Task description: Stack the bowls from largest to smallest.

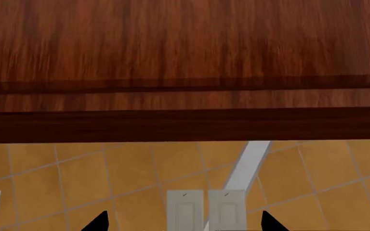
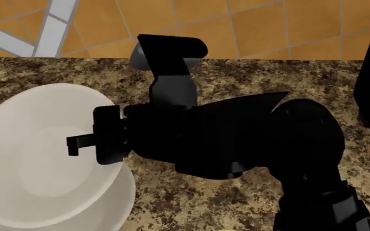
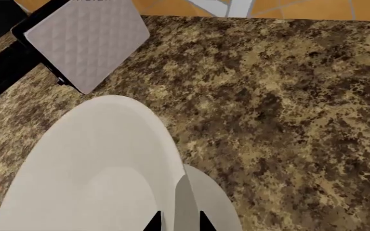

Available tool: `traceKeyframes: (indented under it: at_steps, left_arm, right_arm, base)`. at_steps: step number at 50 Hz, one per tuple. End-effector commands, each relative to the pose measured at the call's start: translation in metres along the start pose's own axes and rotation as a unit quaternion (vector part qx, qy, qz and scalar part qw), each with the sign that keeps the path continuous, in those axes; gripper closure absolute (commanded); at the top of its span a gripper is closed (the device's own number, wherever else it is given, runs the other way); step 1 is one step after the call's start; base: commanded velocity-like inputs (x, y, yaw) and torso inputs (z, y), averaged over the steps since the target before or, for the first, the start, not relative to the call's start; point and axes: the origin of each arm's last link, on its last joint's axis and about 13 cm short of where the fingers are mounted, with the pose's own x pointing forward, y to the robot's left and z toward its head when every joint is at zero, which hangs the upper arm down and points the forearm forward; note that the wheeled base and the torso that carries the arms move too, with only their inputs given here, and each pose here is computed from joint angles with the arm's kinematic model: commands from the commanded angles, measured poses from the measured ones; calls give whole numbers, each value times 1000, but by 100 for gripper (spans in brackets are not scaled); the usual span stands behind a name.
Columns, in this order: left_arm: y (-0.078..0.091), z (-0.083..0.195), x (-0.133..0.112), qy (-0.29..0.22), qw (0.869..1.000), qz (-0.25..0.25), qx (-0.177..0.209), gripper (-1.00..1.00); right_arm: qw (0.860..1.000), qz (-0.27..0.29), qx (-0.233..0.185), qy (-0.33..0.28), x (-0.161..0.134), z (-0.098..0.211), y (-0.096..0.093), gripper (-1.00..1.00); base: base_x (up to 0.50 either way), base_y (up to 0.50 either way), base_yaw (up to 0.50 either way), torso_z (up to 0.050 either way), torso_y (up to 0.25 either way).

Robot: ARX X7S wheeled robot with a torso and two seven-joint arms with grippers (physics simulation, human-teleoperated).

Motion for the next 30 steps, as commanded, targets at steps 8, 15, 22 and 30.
traceKeyframes:
  at_steps: [8,15,22,30]
  left_arm:
    - [5,-2,3,-1,1000,9,-19,-100]
    - [7,-5,4,1,1000,10,-18,-100]
    - [7,-6,5,1,1000,9,-18,-100]
    - [7,-8,5,2,1000,9,-18,-100]
  right_arm:
    - [1000,15,-17,19,8,-7,5,100]
    - [1000,12,-16,23,11,-9,2,100]
    - [1000,8,-13,22,14,-9,-3,100]
    - [1000,6,-8,23,18,-11,-8,100]
  base:
    - [0,0,0,0,0]
    - [0,0,0,0,0]
    - [0,0,0,0,0]
    - [0,0,0,0,0]
